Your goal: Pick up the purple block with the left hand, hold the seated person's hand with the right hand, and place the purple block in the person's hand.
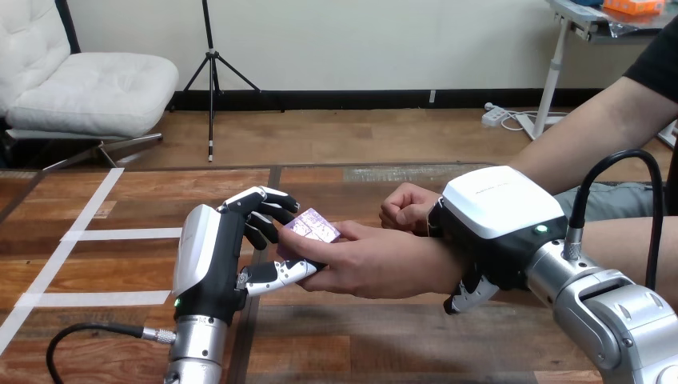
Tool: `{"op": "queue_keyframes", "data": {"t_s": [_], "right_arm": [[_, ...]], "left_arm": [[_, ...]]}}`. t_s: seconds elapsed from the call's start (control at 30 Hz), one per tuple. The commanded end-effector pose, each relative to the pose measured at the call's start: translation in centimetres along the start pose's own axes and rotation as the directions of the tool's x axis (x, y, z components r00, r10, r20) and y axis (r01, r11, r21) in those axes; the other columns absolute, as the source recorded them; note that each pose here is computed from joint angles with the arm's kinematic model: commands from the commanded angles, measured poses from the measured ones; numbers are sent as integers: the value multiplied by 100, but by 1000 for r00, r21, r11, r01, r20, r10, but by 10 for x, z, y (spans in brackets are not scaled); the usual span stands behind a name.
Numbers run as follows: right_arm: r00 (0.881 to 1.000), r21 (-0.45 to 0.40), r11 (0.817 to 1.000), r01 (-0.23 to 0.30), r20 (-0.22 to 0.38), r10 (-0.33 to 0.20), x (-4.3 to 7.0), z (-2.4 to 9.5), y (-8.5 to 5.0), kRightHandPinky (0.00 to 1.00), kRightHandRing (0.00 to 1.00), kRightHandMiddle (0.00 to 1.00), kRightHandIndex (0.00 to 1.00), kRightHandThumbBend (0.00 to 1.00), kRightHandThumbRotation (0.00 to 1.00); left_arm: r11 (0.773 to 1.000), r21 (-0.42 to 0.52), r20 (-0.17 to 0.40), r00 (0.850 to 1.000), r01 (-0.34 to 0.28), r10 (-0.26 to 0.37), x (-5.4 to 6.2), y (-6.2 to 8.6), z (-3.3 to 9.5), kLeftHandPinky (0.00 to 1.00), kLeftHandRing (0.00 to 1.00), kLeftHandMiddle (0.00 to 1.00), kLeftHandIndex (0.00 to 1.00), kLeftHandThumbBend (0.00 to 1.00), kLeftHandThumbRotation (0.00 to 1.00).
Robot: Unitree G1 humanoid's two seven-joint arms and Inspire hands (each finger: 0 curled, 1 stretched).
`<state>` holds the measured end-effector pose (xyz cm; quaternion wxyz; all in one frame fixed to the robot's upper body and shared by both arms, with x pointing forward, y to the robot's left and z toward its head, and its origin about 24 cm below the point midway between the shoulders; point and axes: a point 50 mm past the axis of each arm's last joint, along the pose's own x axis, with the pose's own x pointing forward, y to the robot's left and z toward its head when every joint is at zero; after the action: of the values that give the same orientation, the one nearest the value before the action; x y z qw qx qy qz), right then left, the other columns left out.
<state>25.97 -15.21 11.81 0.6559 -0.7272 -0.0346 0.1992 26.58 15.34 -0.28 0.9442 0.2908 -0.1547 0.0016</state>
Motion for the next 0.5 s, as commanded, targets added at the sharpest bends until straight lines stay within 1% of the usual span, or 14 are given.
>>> {"op": "queue_keyframes", "data": {"t_s": [0.0, 0.03, 0.13, 0.2, 0.23, 0.27, 0.33, 0.47], "right_arm": [[993, -15, 994, 108, 51, -108, 3, 11, -21, 21, 30, 40, 57, 79, 2], [993, -11, 994, 107, 49, -106, 3, 10, -20, 22, 31, 41, 58, 79, 2], [994, -8, 995, 99, 48, -99, 2, 10, -19, 28, 39, 47, 61, 80, 2], [995, -13, 996, 93, 47, -92, 2, 10, -19, 33, 45, 53, 63, 80, 3], [994, -20, 995, 95, 48, -94, 2, 9, -19, 36, 48, 55, 64, 80, 3], [994, -24, 995, 98, 48, -97, 2, 9, -18, 40, 52, 59, 66, 80, 4], [994, -30, 995, 98, 47, -97, 1, 9, -18, 43, 55, 62, 67, 80, 4], [994, -41, 994, 97, 43, -96, 1, 9, -17, 51, 61, 67, 69, 80, 5]], "left_arm": [[999, -53, 134, 991, -5, 12, 17, -4, 26, 38, 44, 53, 56, 68, 0], [999, -43, 131, 991, -1, 7, 17, -4, 26, 38, 44, 53, 56, 68, 0], [1000, -25, 130, 991, 7, -3, 17, -4, 25, 38, 44, 53, 56, 68, 0], [1000, -19, 134, 991, 11, -8, 17, -4, 26, 38, 44, 53, 57, 67, 0], [1000, -5, 129, 991, 25, -24, 17, -4, 25, 38, 44, 53, 58, 67, 0], [999, 4, 124, 992, 34, -34, 17, -4, 25, 39, 46, 54, 60, 66, 1], [998, 34, 119, 991, 53, -56, 18, -4, 25, 40, 47, 55, 61, 66, 3], [993, 77, 109, 990, 84, -92, 19, -4, 25, 43, 52, 61, 66, 68, 10]]}}
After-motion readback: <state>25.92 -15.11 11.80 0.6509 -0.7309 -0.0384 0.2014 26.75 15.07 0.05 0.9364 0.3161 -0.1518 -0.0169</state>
